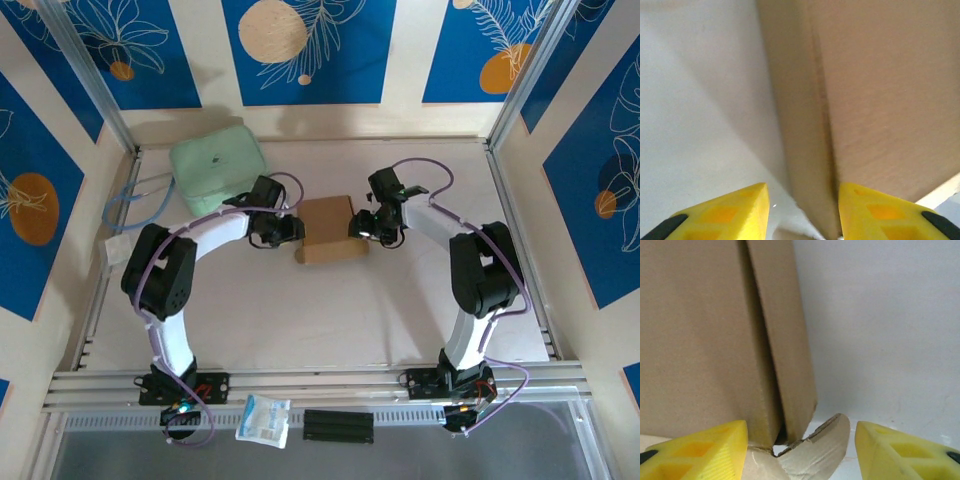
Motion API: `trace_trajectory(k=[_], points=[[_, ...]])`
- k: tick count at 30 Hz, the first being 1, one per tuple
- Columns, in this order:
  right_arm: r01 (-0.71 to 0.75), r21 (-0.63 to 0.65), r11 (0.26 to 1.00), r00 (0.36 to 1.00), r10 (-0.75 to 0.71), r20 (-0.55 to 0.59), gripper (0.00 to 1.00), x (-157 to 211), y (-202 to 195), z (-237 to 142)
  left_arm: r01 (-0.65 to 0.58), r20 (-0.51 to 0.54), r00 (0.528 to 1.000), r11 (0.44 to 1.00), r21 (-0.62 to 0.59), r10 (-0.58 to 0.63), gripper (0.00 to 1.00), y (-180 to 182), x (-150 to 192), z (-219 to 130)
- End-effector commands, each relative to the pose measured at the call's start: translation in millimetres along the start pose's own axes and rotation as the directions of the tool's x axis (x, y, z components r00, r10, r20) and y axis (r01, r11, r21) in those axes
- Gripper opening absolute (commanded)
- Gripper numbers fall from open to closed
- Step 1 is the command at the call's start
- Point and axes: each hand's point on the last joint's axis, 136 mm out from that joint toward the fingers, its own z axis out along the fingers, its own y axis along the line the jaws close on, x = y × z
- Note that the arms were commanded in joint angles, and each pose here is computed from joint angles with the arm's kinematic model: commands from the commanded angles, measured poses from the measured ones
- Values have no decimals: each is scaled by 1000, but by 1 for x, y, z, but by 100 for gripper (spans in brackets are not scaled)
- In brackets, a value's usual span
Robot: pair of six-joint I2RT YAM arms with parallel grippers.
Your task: Fold the paper box
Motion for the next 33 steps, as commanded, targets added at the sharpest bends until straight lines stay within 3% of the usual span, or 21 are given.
trace_trajectory(k=[1,5,9,17,23,29,33], points=[[31,15,999,999,-32,26,59,-4,2,-16,-20,30,999,999,37,19,41,-11,-8,-10],[31,-56,998,993,-24,114,63,-18,18,-50,-53,118,992,998,20,50,57,-20,-25,-35],[3,-135,991,992,14,126,66,-35,18,-52,-46,118,992,998,51,40,68,-25,-35,-26],[80,-181,980,997,-75,33,65,-50,28,-16,-54,72,996,993,106,47,68,-26,-41,13],[110,-190,976,992,-120,-38,60,-32,36,15,-9,30,1000,986,166,4,50,-20,-22,31],[161,-201,966,981,-180,-77,40,-2,56,36,-15,62,998,989,148,6,47,-10,-8,11],[143,-191,971,985,-159,-71,33,8,53,39,-30,120,993,995,97,18,56,-3,-5,-16]])
